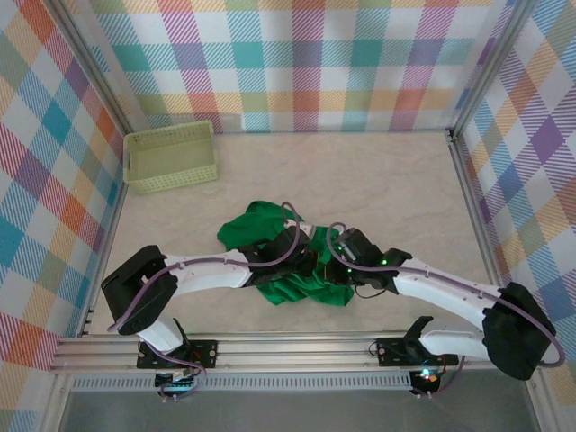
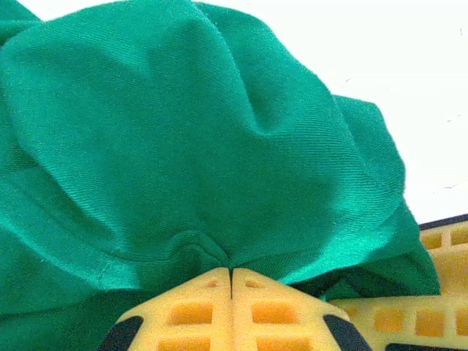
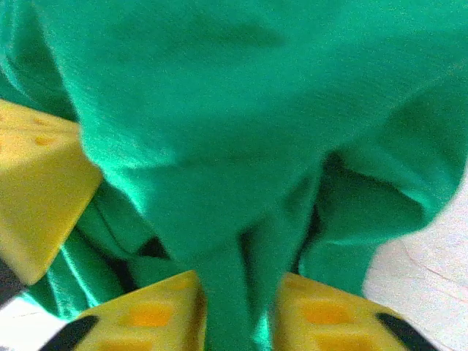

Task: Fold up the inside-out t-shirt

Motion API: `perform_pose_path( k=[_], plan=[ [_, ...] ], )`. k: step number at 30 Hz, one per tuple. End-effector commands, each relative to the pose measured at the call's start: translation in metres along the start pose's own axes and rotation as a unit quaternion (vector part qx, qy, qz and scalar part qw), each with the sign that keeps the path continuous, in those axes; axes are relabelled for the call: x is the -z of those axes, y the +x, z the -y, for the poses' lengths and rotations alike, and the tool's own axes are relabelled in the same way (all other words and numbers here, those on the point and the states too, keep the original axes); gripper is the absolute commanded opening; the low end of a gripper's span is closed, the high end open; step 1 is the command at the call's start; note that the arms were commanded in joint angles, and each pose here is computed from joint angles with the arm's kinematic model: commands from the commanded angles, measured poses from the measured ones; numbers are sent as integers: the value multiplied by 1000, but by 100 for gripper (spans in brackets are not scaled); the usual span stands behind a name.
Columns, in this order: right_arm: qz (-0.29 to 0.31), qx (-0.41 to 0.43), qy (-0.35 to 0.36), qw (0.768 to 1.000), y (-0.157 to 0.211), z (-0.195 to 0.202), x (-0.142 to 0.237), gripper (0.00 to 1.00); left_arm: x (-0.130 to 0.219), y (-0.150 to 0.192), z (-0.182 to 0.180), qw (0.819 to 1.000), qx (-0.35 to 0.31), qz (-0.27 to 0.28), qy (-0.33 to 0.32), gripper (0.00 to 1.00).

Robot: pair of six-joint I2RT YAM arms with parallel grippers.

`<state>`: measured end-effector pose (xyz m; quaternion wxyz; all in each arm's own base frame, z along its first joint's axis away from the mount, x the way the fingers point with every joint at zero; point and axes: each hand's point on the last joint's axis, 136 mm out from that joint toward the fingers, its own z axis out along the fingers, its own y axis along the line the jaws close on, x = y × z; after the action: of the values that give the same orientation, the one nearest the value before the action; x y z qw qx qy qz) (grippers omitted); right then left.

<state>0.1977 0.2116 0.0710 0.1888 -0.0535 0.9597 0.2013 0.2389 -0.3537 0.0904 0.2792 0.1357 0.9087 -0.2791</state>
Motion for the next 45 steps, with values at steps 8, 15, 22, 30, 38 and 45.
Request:
perform_pose_path(
  k=[8,15,22,30,38,45],
  plan=[
    [104,56,-174,978,-17,-48,54,1,24,-9,-59,990,34,20,-138,11],
    [160,63,-289,942,-17,-73,76,0,64,-22,-23,984,-82,57,-149,38],
    [164,73,-274,945,-15,-68,77,0,64,-16,16,993,-97,55,-28,48],
    [172,79,-284,940,-13,-68,84,0,37,-13,21,994,-104,34,-29,46],
    [165,72,-264,947,-8,-58,78,0,14,-16,12,996,-78,29,-36,48],
    [166,28,-213,962,-4,-31,63,0,-15,-20,-3,993,-71,23,-94,34]
  ],
)
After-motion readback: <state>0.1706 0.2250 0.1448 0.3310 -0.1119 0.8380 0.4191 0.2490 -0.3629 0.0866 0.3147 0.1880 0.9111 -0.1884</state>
